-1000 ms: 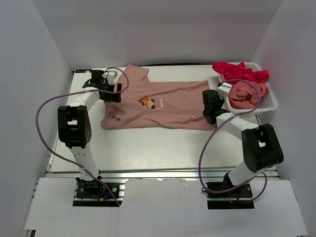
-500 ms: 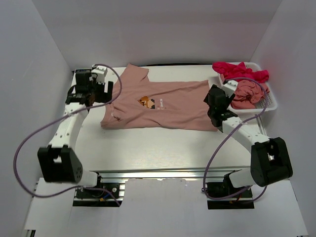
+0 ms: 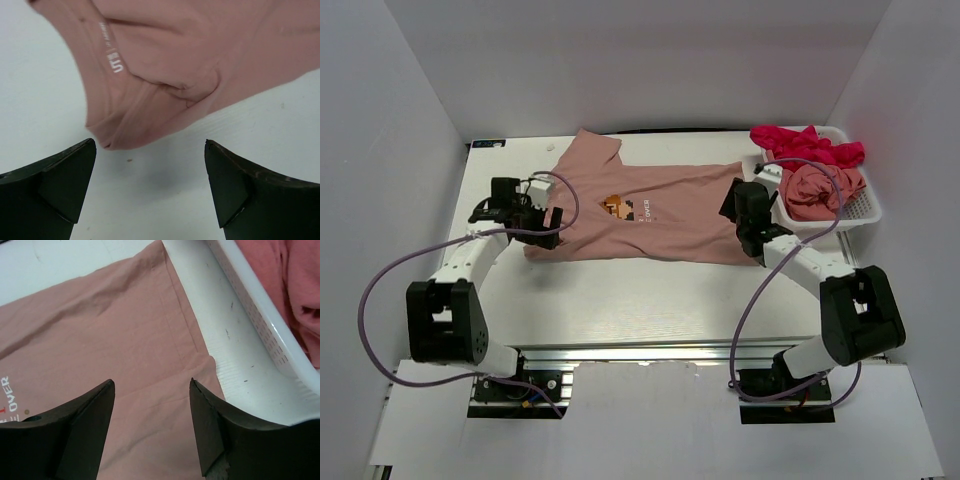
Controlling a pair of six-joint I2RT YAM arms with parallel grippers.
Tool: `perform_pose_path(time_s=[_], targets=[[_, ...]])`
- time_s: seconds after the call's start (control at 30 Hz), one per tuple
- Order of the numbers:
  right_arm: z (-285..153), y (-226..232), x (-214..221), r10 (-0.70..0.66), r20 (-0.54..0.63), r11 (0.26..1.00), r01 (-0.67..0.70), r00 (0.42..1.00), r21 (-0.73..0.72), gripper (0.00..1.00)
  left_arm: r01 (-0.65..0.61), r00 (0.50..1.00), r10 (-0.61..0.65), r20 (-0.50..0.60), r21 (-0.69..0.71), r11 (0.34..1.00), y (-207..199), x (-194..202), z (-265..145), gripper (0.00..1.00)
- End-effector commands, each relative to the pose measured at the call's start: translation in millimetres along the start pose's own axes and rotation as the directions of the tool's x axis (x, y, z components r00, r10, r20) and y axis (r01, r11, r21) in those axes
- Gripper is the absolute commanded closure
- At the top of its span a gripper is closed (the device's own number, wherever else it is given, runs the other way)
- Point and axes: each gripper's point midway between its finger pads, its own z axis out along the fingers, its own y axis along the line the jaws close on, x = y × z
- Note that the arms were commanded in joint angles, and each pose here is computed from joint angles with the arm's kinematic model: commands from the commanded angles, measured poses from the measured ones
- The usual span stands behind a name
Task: Fold and stack the t-shirts
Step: Fold the flattened tshirt in 1/3 of the way
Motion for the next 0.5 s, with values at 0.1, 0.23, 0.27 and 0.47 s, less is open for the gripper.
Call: perform_pose_path(time_s=[0.1, 0.23, 0.27, 0.47], targets=[[20, 10, -3, -0.048, 0.001, 0.999, 0.048, 0.999, 0.004, 0.37, -0.061, 0.997, 0.055, 0.054, 0.130, 0.990, -18, -6, 14, 0.02], [35, 21, 8, -0.073, -0.055, 0.997, 0.073, 0.996, -0.008, 0.42, -0.082, 0.997, 0.079, 0.024, 0.130, 0.988, -16, 7, 25, 0.02], [37, 23, 11, -0.075, -0.064, 0.997, 0.074, 0.995, -0.012, 0.42, -0.080, 0.997, 0.079, 0.014, 0.133, 0.988, -15, 10, 27, 0.02], [48, 37, 33, -0.092, -0.146, 0.994, 0.084, 0.985, -0.064, 0.42, -0.064, 0.997, 0.070, -0.032, 0.169, 0.984, -5, 35, 41, 0.02]])
